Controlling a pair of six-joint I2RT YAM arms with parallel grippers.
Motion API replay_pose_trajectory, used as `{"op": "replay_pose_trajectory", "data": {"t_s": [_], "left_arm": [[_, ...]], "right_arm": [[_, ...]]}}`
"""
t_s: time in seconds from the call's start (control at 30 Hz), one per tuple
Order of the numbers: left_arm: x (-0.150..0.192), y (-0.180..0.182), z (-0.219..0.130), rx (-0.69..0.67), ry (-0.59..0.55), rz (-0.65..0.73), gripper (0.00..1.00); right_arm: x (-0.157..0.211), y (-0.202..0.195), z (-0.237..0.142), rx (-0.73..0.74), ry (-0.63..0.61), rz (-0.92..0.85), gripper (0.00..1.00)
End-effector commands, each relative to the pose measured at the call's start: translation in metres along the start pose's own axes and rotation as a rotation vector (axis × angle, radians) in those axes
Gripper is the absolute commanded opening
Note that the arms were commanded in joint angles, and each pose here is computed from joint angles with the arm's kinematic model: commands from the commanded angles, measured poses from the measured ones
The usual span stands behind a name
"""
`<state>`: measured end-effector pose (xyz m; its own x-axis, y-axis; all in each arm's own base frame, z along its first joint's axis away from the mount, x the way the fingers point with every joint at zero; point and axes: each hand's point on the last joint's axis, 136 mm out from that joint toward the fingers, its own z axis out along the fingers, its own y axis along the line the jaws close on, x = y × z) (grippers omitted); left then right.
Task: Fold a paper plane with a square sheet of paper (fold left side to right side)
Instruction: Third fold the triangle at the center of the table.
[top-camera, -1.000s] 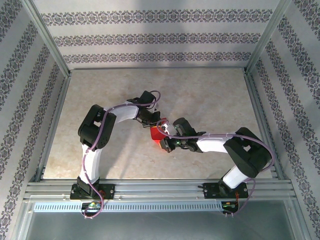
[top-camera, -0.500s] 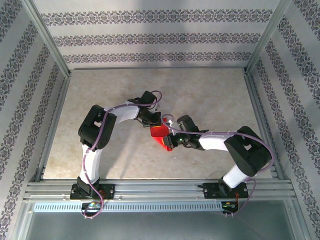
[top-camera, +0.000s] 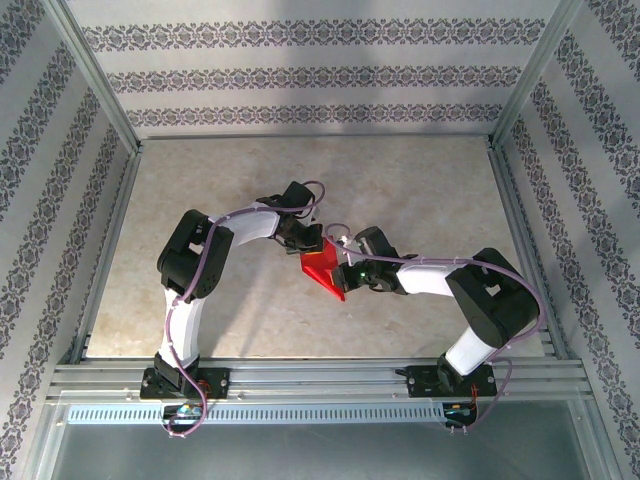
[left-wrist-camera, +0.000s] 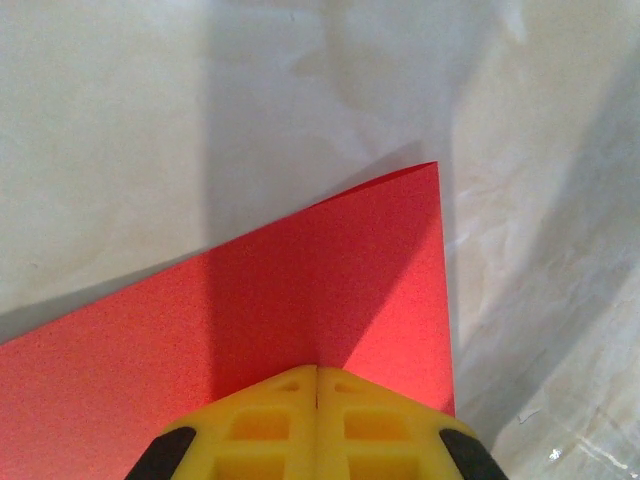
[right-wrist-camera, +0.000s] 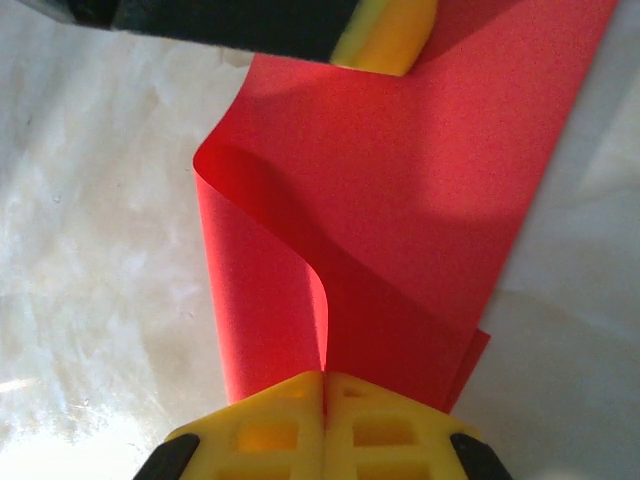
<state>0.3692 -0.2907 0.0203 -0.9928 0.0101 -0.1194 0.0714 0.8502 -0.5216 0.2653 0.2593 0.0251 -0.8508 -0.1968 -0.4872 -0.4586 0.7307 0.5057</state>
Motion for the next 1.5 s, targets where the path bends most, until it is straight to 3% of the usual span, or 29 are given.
{"op": "replay_pose_trajectory", "data": {"t_s": [0.0,0.67,1.2,1.47], "left_arm": [[0.022,0.029,0.019,-0.115,0.08,-0.012,0.01],[0.022,0.028,0.02,-0.114,0.078,-0.011,0.01],[0.021,0.027,0.019,-0.113,0.077,-0.009,0.0],[0.005,0.017,0.006,-0.111,0.029,0.012,0.13]], "right_arm": [[-0.009,-0.007,-0.002,0.035,-0.015,-0.005,0.0],[-0.016,-0.009,0.003,0.037,-0.02,-0.011,0.0],[-0.002,-0.017,0.011,0.054,0.028,0.006,0.0],[0.017,-0.025,0.017,0.075,0.083,0.028,0.0]]}}
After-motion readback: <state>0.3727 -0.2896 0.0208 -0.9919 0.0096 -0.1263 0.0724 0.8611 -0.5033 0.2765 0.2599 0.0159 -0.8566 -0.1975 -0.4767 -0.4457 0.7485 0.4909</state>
